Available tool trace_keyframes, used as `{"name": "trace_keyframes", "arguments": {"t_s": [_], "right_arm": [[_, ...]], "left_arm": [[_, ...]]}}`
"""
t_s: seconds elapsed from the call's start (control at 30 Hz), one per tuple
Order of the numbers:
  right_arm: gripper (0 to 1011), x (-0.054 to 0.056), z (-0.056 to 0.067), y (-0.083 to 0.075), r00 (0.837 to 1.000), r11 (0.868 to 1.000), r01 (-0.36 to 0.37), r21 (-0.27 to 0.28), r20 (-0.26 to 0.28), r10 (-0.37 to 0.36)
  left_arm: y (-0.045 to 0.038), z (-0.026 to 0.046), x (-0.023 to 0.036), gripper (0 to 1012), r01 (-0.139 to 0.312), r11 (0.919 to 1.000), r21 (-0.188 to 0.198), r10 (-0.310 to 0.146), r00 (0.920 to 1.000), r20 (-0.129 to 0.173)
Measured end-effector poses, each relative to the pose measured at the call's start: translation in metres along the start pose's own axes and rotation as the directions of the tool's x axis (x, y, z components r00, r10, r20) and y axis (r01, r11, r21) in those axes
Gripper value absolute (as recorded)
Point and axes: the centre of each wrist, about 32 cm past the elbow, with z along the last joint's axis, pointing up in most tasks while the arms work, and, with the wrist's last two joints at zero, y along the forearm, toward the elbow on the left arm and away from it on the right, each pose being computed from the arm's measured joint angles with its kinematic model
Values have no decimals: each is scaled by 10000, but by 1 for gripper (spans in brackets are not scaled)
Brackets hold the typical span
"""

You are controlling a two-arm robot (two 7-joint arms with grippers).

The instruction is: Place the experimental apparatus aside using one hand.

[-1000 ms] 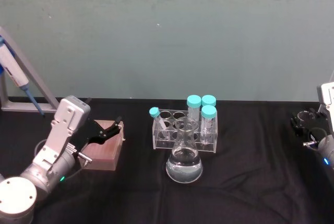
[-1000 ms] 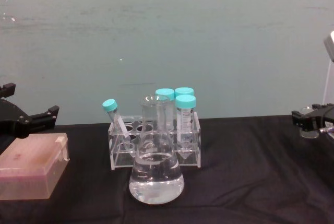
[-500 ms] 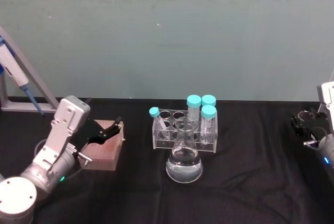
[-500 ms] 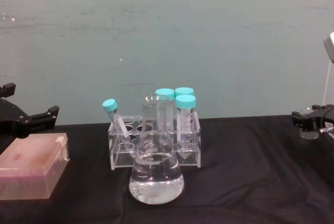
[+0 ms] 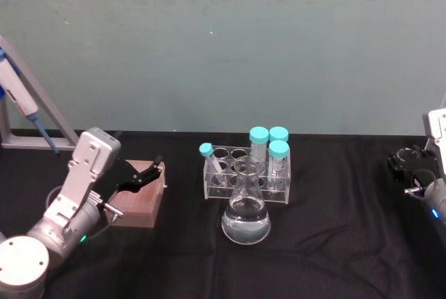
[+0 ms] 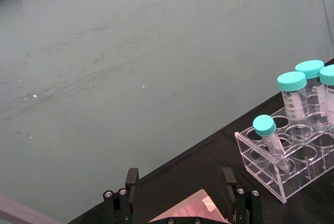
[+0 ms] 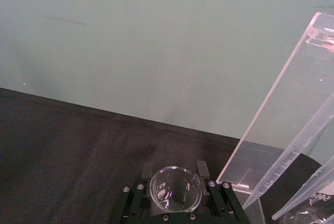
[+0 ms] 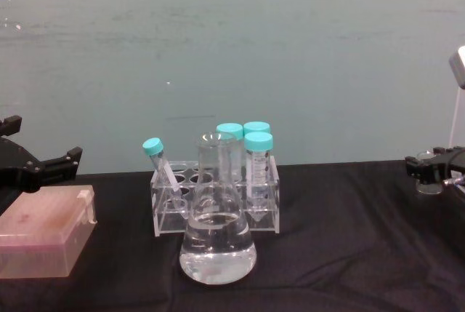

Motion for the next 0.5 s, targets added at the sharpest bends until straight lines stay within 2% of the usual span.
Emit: {"name": "trace_keyframes", "arguments": {"t_s": [0.5], "right_arm": [[497, -8, -2, 0, 10000, 10000, -11, 11, -57, 11]], "left_arm": [[0, 0, 0, 1000, -1, 10000, 0, 1, 10000, 0]]}}
